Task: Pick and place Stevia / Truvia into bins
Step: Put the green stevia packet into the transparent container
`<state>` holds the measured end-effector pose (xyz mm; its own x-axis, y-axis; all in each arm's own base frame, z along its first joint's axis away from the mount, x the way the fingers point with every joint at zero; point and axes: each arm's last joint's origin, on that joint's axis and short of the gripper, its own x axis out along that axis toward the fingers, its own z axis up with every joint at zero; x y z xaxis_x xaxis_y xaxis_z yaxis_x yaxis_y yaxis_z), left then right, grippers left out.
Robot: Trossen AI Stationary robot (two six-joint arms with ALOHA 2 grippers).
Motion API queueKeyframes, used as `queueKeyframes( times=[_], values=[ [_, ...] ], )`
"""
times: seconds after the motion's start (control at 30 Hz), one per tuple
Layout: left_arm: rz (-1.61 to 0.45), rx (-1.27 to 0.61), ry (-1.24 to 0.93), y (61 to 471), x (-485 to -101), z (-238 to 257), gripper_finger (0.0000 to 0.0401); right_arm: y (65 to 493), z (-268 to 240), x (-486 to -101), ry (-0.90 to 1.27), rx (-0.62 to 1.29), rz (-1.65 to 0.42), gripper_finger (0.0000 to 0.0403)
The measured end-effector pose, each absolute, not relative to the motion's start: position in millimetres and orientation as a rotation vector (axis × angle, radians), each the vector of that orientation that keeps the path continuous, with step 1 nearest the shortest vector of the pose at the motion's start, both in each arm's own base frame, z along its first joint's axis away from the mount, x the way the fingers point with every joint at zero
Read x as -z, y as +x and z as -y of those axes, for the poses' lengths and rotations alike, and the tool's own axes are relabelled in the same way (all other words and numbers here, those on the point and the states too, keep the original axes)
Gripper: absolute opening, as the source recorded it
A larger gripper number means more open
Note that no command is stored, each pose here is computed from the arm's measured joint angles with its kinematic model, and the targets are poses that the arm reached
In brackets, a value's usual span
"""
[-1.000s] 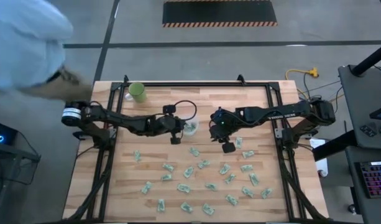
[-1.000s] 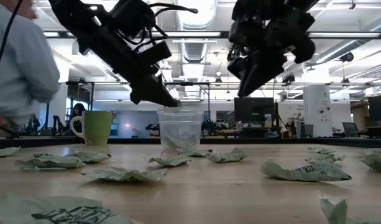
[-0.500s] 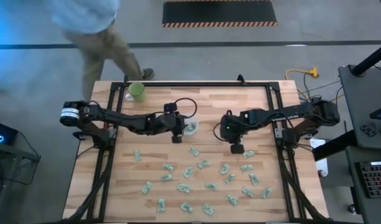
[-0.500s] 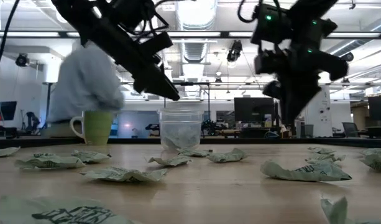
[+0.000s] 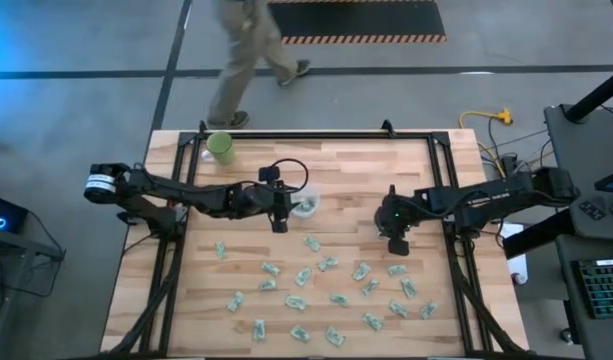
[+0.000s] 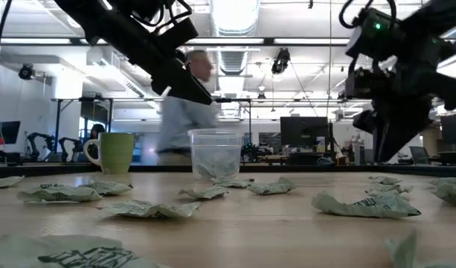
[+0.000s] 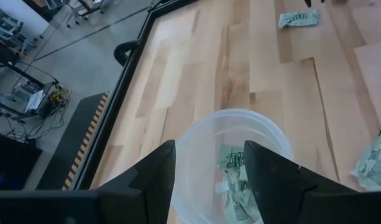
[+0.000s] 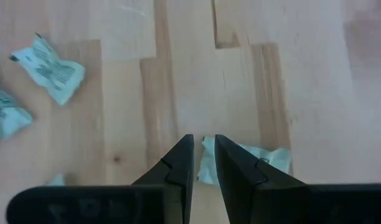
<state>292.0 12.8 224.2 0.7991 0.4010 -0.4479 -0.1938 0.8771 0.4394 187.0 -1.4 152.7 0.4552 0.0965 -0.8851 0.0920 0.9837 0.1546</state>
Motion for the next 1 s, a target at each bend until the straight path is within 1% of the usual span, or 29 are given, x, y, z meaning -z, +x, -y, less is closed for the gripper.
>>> queueKeyframes(
  times=[0.17, 0.37, 0.67, 0.8, 1.0],
  values=[
    [-0.562, -0.328, 0.387, 292, -224, -13, 0.0173, 178, 2, -142, 0.169, 0.028, -1.102, 0.0062],
    [-0.559, -0.328, 0.385, 292, -224, -13, 0.0173, 176, 4, -138, 0.13, 0.091, -1.114, 0.0104],
    [-0.557, -0.33, 0.379, 292, -224, -13, 0.0173, 174, 4, -136, 0.139, 0.106, -1.124, 0.017],
    [-0.558, -0.33, 0.378, 292, -224, -13, 0.0173, 173, 4, -134, 0.17, 0.126, -1.128, 0.0187],
    [-0.558, -0.33, 0.377, 292, -224, -13, 0.0173, 171, 4, -126, 0.213, 0.159, -1.159, 0.0199]
  ],
)
